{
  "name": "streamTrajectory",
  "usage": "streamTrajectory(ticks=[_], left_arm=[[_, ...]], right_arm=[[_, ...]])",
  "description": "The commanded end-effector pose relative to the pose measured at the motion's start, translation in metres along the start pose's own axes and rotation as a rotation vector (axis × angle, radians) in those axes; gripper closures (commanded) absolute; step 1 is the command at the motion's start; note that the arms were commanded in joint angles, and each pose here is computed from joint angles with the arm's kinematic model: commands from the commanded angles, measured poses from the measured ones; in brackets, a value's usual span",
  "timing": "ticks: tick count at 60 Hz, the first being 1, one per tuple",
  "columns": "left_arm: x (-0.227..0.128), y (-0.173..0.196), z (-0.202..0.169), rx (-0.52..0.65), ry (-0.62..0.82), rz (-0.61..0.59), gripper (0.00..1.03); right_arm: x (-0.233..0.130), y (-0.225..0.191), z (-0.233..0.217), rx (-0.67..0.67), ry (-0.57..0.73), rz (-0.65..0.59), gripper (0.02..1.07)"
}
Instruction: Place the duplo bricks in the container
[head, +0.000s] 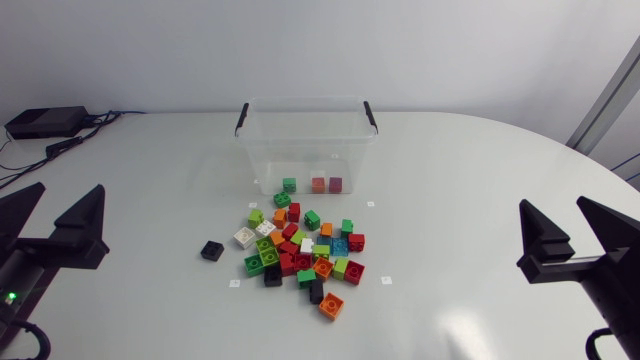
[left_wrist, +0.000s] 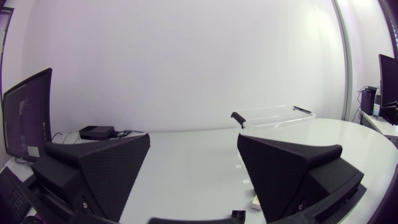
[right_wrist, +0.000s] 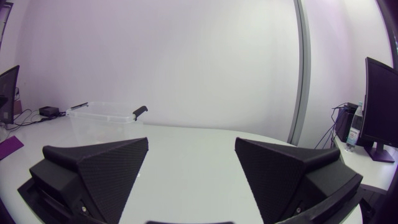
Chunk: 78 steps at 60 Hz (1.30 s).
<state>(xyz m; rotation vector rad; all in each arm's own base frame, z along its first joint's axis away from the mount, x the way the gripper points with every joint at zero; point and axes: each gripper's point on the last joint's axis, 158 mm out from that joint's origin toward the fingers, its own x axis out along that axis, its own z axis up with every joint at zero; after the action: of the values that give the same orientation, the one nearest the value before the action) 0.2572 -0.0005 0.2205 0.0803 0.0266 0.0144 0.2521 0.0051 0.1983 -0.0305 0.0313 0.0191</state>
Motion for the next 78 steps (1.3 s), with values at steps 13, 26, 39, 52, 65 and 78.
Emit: streamTrajectory(ticks=[13,26,39,52,65,78], left_arm=[[0.023,-0.01,0.005,0.001,0.106,-0.037,0.06],[0.036,-0.018,-0.004,0.029,0.18,-0.061,0.07],[0.057,-0.023,-0.026,0.115,0.353,-0.09,0.12],[0.07,-0.03,-0.063,0.124,0.571,-0.118,0.12],[0.073,-0.041,-0.103,0.163,0.817,-0.172,0.11],[0.073,-0.062,-0.143,0.144,1.05,-0.268,0.09]], right_arm=[[0.018,0.003,0.01,-0.007,0.082,0.012,0.06],[0.033,0.005,-0.003,-0.006,0.175,0.02,0.06],[0.041,0.013,-0.012,-0.005,0.236,0.048,0.06],[0.052,0.017,-0.026,-0.015,0.355,0.054,0.07],[0.06,0.019,-0.041,-0.02,0.473,0.06,0.07],[0.059,0.027,-0.047,-0.052,0.556,0.068,0.07]])
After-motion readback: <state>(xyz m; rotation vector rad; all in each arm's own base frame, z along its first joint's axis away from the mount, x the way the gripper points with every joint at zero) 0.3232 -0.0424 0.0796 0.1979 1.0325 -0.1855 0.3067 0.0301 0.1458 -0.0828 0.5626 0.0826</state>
